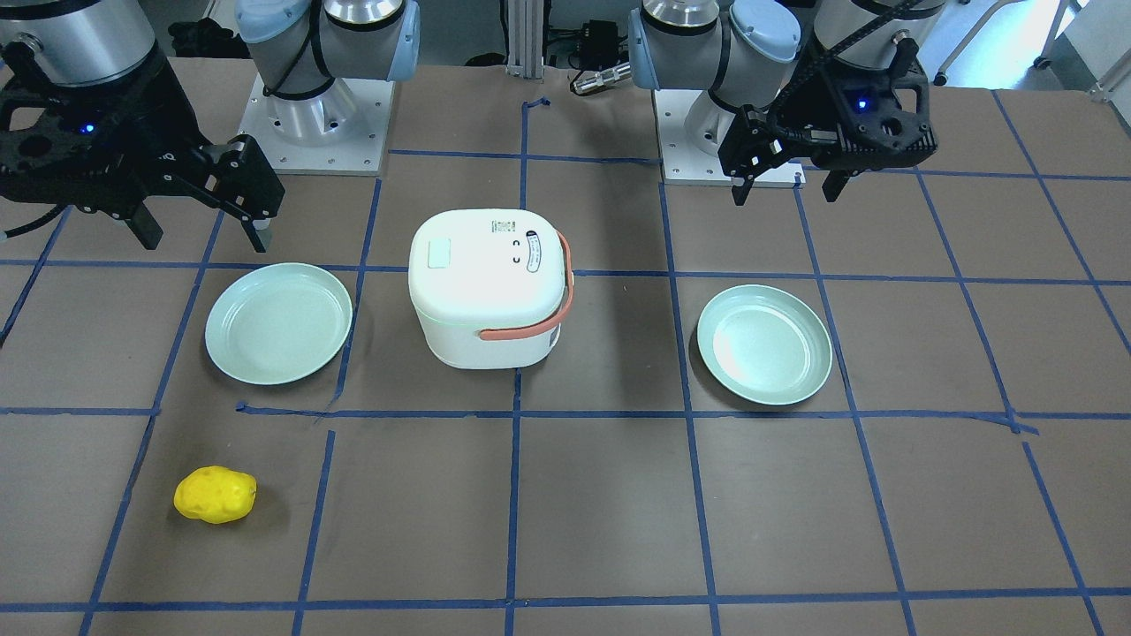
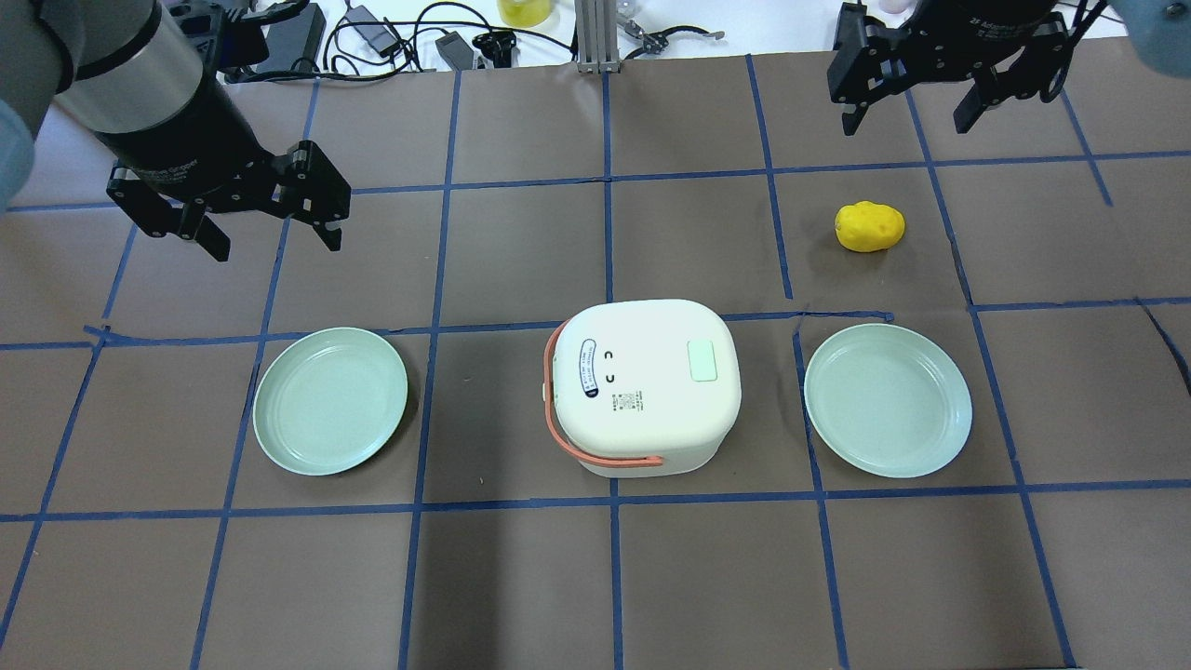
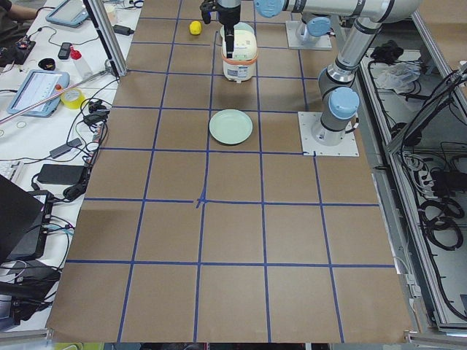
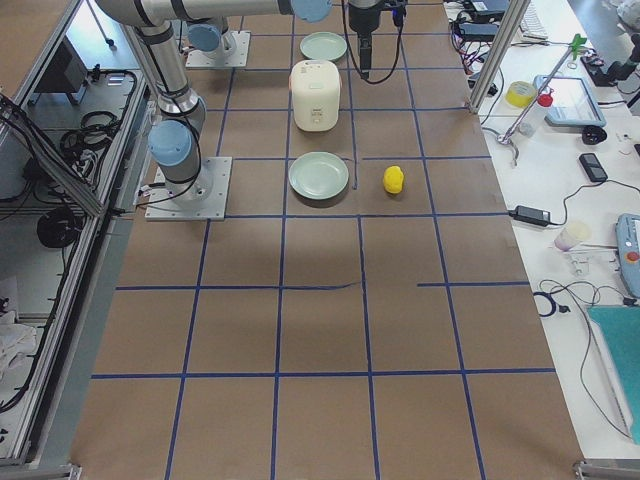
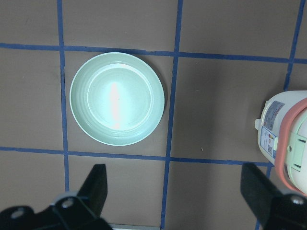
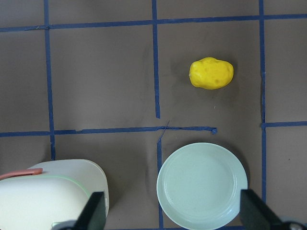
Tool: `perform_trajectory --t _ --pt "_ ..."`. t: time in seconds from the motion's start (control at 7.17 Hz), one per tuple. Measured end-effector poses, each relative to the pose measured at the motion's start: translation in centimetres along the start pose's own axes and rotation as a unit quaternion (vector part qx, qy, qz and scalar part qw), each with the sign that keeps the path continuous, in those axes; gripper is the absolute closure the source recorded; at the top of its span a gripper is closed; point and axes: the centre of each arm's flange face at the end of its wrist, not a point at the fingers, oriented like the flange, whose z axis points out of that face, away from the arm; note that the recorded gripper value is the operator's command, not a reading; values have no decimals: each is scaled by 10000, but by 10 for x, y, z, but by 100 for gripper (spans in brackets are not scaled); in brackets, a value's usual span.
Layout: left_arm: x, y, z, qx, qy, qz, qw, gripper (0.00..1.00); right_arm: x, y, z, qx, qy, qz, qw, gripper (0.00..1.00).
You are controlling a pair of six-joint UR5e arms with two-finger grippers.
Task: Press rice cooker button
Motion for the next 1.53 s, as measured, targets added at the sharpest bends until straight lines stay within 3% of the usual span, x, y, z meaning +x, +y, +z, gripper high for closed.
perform_trajectory --t 0.14,0.28,0.42,0.56,1.26,1.53 --pt "0 0 0 0 0 -3 10000 0 0 0 0 -1 -4 6 10000 5" --pt "0 0 0 0 0 -4 10000 0 -1 0 0 -5 -11 13 10000 46" --pt "0 0 0 0 0 -1 10000 0 -3 1 2 -31 -28 8 10000 80" --pt "0 0 0 0 0 1 10000 0 -9 5 9 -103 -59 -35 9999 97" --pt "0 0 0 0 0 -3 10000 0 -97 56 80 -778 -124 -59 9969 100" --pt "0 0 0 0 0 1 10000 0 -124 76 113 -800 -132 -194 9965 100"
